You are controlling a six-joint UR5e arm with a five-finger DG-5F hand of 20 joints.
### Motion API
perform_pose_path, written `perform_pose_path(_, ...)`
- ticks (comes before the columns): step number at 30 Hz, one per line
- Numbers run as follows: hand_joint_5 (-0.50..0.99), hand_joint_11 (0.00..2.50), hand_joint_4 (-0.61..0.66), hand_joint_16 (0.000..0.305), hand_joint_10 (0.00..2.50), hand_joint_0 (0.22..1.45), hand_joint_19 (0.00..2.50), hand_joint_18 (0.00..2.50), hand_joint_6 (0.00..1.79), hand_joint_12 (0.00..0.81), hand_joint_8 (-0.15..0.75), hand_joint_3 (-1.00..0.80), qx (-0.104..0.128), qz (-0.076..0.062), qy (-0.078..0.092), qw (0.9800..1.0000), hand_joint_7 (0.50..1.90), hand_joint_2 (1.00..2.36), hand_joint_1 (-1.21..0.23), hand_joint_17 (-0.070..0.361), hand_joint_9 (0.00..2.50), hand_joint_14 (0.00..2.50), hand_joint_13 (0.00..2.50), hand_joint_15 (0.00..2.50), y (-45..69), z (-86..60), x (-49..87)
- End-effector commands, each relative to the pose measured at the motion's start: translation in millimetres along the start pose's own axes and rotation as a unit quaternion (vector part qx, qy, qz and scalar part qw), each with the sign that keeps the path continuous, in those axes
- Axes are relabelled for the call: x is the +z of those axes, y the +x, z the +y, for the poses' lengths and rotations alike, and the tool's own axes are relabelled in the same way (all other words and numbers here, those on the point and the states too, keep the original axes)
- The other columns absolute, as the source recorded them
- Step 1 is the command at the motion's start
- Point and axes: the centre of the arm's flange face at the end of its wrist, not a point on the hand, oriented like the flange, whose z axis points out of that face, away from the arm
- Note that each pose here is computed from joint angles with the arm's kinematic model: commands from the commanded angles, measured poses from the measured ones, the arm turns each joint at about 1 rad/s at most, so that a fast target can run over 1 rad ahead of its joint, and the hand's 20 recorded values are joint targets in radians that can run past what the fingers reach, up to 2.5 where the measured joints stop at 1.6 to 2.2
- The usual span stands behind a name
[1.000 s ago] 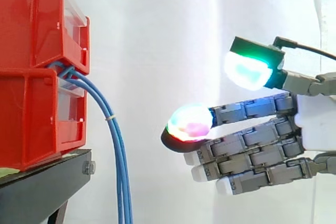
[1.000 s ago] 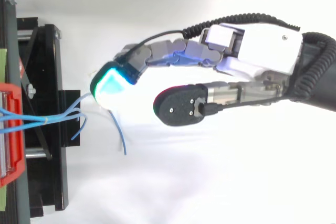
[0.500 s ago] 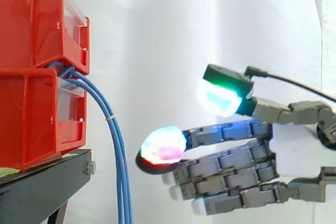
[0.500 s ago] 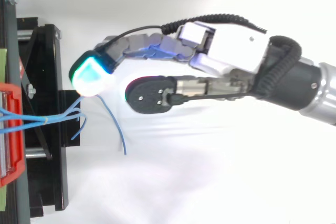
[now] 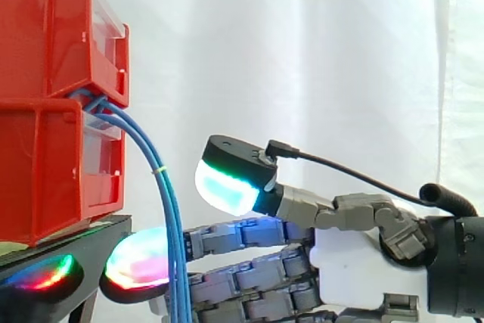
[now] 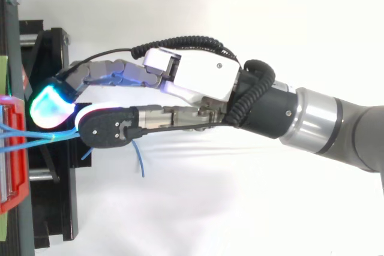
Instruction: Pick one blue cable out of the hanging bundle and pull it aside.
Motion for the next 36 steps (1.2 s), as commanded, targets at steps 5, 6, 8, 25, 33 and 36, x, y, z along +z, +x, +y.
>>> perform_pose_path(5, -0.23, 0.08, 0.19, 0.043, 0.00, 0.58, 0.25, 0.14, 0.50, 0.297, 0.215, -0.43, -0.011, 0.010, -0.001, 0.9999, 0.67, 1.01, -0.40, 0.096, 0.38, 0.00, 0.17, 0.13, 19.1, -2.2, -3.9)
perform_pose_path(6, -0.23, 0.10, 0.20, 0.043, 0.00, 0.58, 0.25, 0.16, 0.50, 0.297, 0.214, -0.43, -0.011, 0.013, -0.004, 0.9998, 0.67, 1.01, -0.41, 0.096, 0.39, 0.00, 0.18, 0.14, 23.8, -0.1, -4.9)
perform_pose_path(8, -0.22, 0.12, 0.20, 0.043, 0.00, 0.58, 0.26, 0.18, 0.50, 0.298, 0.218, -0.43, -0.011, 0.015, -0.006, 0.9998, 0.68, 1.01, -0.41, 0.097, 0.42, 0.01, 0.20, 0.14, 26.3, 0.5, -5.1)
perform_pose_path(25, -0.15, 0.26, 0.29, 0.043, 0.01, 0.58, 0.35, 0.49, 0.50, 0.295, 0.258, -0.44, -0.001, 0.022, -0.007, 0.9997, 0.84, 1.01, -0.49, 0.096, 0.76, 0.01, 0.53, 0.26, 30.0, 1.6, -5.5)
perform_pose_path(33, -0.14, 0.29, 0.30, 0.043, 0.01, 0.58, 0.36, 0.52, 0.50, 0.292, 0.255, -0.44, 0.015, 0.030, -0.011, 0.9994, 0.86, 1.01, -0.49, 0.096, 0.80, 0.01, 0.57, 0.28, 30.4, 5.6, -2.8)
perform_pose_path(36, -0.14, 0.28, 0.30, 0.043, 0.01, 0.58, 0.37, 0.52, 0.50, 0.292, 0.255, -0.44, 0.019, 0.033, -0.016, 0.9991, 0.86, 1.01, -0.49, 0.096, 0.81, 0.01, 0.57, 0.28, 28.1, 11.2, 1.5)
